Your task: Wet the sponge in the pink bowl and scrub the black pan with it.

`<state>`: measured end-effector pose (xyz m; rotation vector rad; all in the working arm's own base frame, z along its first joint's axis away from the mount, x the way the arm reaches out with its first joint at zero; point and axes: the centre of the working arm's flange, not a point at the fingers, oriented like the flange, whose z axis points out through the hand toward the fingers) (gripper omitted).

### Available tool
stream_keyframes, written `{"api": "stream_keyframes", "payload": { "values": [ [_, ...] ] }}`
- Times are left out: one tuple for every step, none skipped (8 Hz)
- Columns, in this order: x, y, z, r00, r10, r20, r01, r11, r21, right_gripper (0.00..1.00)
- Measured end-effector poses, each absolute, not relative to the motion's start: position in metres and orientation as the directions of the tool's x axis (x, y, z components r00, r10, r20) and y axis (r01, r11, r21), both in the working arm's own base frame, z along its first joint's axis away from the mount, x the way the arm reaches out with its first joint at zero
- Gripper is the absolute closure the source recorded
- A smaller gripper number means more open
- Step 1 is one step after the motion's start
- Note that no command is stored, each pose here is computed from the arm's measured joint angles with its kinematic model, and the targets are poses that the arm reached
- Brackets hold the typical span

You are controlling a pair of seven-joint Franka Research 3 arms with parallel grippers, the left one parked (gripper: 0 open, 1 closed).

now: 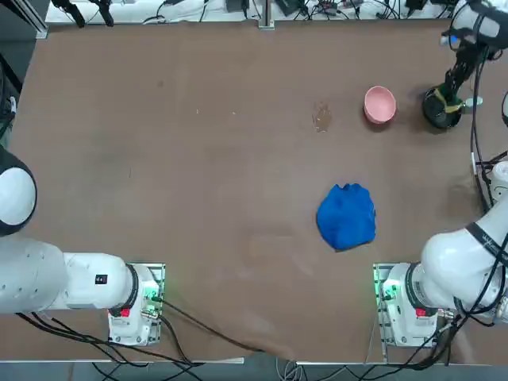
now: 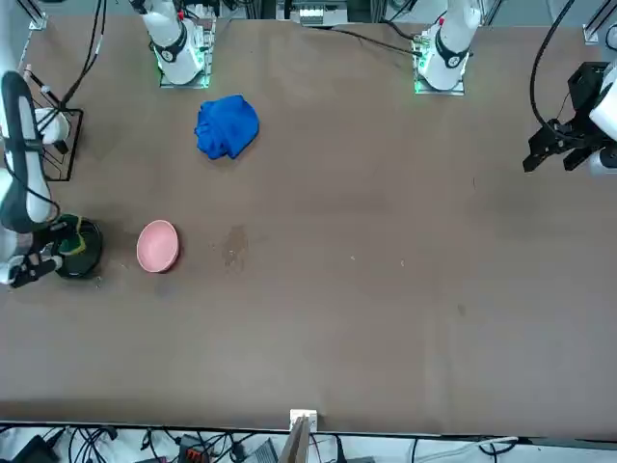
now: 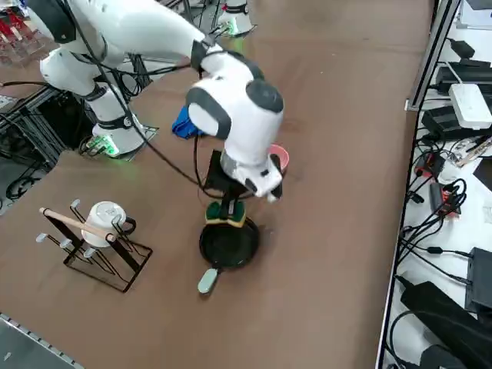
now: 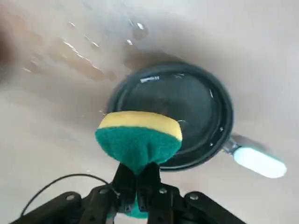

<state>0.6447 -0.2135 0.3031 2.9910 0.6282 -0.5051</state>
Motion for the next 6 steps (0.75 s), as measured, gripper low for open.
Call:
{"api": "stream_keyframes", "payload": {
  "values": [
    [0.653, -0.186, 0.327, 0.859, 0.421, -0.291, 0.435, -0.9, -0.02, 0.94],
    [0.661, -0.152, 0.342, 0.858, 0.443, -0.262, 0.454, -0.891, -0.02, 0.94],
    [0.668, -0.111, 0.35, 0.869, 0.437, -0.23, 0.441, -0.897, -0.036, 0.94],
    [0.672, -0.068, 0.353, 0.888, 0.412, -0.203, 0.408, -0.911, -0.065, 0.94],
    [0.673, -0.028, 0.355, 0.904, 0.382, -0.191, 0.372, -0.924, -0.088, 0.94],
    [0.671, 0.01, 0.356, 0.918, 0.347, -0.192, 0.334, -0.938, -0.097, 0.94]
  ]
}}
